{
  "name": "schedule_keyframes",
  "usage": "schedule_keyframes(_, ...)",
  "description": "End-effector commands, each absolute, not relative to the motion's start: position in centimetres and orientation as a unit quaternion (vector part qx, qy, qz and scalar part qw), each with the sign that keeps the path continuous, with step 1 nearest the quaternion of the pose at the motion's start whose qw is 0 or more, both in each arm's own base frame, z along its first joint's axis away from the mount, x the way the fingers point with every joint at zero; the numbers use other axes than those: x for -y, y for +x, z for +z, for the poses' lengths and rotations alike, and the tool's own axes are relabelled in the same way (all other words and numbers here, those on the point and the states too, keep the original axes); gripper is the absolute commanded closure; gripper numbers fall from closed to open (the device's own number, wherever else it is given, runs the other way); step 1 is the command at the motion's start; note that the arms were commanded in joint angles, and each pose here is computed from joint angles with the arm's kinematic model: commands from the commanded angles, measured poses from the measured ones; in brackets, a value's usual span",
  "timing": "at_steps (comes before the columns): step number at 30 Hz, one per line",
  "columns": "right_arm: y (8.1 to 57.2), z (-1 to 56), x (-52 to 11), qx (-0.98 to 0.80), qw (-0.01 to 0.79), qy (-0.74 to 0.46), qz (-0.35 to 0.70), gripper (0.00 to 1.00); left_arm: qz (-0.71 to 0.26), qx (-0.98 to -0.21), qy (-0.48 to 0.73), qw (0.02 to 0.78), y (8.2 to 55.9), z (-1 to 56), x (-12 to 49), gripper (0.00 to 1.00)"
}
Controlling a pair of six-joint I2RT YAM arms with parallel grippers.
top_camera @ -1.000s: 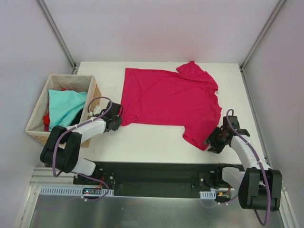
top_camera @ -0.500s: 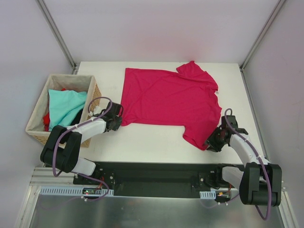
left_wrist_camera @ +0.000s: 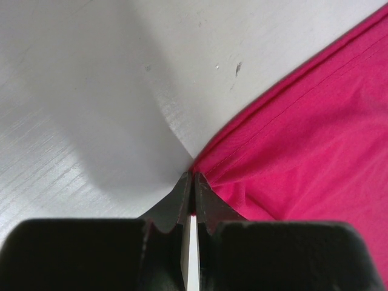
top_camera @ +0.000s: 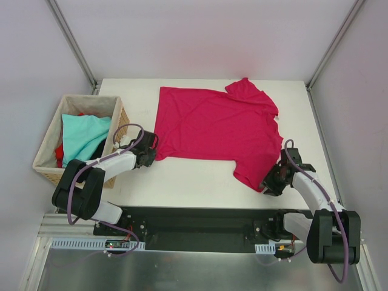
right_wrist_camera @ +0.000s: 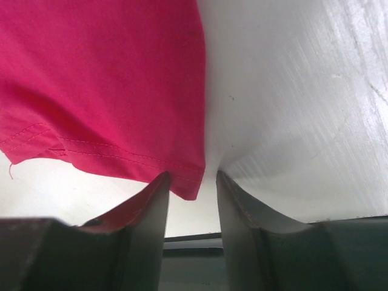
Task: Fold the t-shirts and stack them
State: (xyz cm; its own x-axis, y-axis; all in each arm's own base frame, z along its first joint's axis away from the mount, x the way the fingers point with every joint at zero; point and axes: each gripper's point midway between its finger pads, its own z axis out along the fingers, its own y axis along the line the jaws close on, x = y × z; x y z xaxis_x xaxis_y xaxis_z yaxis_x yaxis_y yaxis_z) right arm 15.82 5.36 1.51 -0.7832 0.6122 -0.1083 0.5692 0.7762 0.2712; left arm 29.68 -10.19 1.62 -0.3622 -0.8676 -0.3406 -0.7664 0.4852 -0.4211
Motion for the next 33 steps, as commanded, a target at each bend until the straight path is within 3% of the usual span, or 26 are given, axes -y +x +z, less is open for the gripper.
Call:
schedule_keyframes(1,14.5,0.5,-5.2,-0.945,0.062,0.307,0.095,0.64,-0.092,-0.828,-0.489,0.259,29.7,1.3,10.8,1.0)
schedule_keyframes(5,14.5,0.6,-5.3,-0.946,0.06,0.304,0.097,0.74,-0.091,-0.826,-0.49,0.263,29.8,1.5,10.7,1.0)
schedule_keyframes(8,14.5,1.0,-5.5,-0.947,0.06,0.298,0.104,1.0,-0.089,-0.827,-0.49,0.26,29.6,1.4,10.6,1.0)
schedule_keyframes(33,14.5,7.1,-2.2,-0.938,0.114,0.322,0.061,1.0,-0.009,-0.843,-0.447,0.301,28.0,3.9,7.2,1.0)
